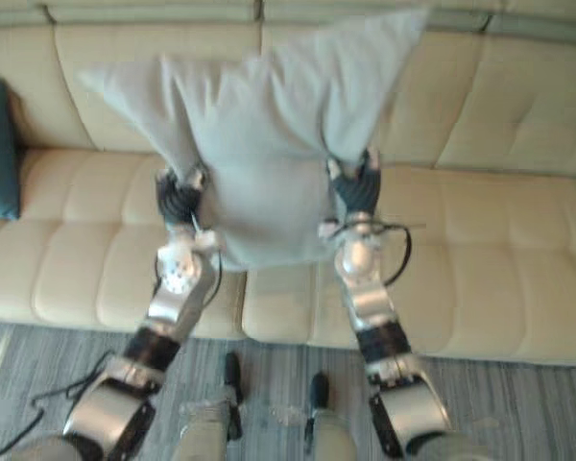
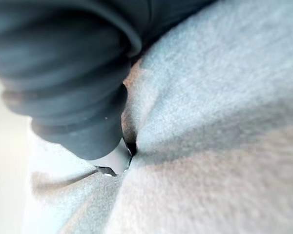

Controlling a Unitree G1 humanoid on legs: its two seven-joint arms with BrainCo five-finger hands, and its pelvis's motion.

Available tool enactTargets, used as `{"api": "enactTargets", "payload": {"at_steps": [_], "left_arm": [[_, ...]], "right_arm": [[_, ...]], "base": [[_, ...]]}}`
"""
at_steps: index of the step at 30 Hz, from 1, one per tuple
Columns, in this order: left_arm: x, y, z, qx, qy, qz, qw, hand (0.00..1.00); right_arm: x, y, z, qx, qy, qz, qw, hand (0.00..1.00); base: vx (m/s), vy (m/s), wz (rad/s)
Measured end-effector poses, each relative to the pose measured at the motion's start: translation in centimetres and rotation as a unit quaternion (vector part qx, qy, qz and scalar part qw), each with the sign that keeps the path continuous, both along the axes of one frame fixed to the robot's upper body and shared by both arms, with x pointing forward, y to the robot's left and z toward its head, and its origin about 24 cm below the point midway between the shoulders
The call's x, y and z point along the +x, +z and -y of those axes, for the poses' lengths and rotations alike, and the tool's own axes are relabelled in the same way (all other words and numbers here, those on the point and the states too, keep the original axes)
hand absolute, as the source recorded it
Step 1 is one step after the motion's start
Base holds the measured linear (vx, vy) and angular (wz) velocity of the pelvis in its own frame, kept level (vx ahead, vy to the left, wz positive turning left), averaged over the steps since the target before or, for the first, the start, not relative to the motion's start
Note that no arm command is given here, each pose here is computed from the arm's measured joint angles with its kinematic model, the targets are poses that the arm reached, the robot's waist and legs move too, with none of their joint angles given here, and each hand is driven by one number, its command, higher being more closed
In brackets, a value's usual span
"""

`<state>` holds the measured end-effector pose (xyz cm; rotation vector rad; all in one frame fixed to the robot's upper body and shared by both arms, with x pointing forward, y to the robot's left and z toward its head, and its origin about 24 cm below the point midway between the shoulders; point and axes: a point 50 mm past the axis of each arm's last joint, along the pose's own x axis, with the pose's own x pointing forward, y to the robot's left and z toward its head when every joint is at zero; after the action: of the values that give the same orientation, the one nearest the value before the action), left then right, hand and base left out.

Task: Pick up cushions and gather them together orderly.

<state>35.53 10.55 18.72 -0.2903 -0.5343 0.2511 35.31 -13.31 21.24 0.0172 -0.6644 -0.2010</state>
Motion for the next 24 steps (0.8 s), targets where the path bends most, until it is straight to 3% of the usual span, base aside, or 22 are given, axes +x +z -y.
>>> {"api": "enactTargets", "payload": {"at_steps": [9, 13, 14, 15, 16, 24], "left_arm": [[2.1, 12.1, 0.1, -0.049, 0.029, 0.111, 0.992, 1.00], [2.3, 14.2, 0.2, -0.080, 0.028, 0.119, 0.989, 1.00], [2.3, 14.3, 0.3, -0.088, 0.026, 0.117, 0.989, 1.00], [2.4, 14.2, 0.2, -0.089, 0.027, 0.113, 0.989, 1.00], [2.5, 14.1, 0.2, -0.091, 0.027, 0.110, 0.989, 0.00], [3.7, 12.9, -1.2, -0.164, 0.030, 0.059, 0.984, 0.00]], "right_arm": [[2.0, 10.1, -0.9, 0.031, -0.036, 0.087, 0.995, 1.00], [2.5, 11.8, -0.9, 0.043, -0.047, 0.089, 0.994, 1.00], [2.7, 12.0, -0.9, 0.041, -0.052, 0.087, 0.994, 0.00], [2.7, 12.2, -0.9, 0.033, -0.062, 0.088, 0.994, 0.00], [2.8, 12.2, -0.9, 0.033, -0.065, 0.088, 0.994, 0.00], [3.1, 13.1, -1.4, 0.038, -0.064, 0.076, 0.994, 0.00]], "base": [[-0.04, -0.007, 0.10], [0.02, -0.026, 0.05], [0.04, -0.047, 0.07], [0.04, -0.052, 0.08], [0.04, -0.073, 0.09], [0.02, -0.100, -0.01]]}}
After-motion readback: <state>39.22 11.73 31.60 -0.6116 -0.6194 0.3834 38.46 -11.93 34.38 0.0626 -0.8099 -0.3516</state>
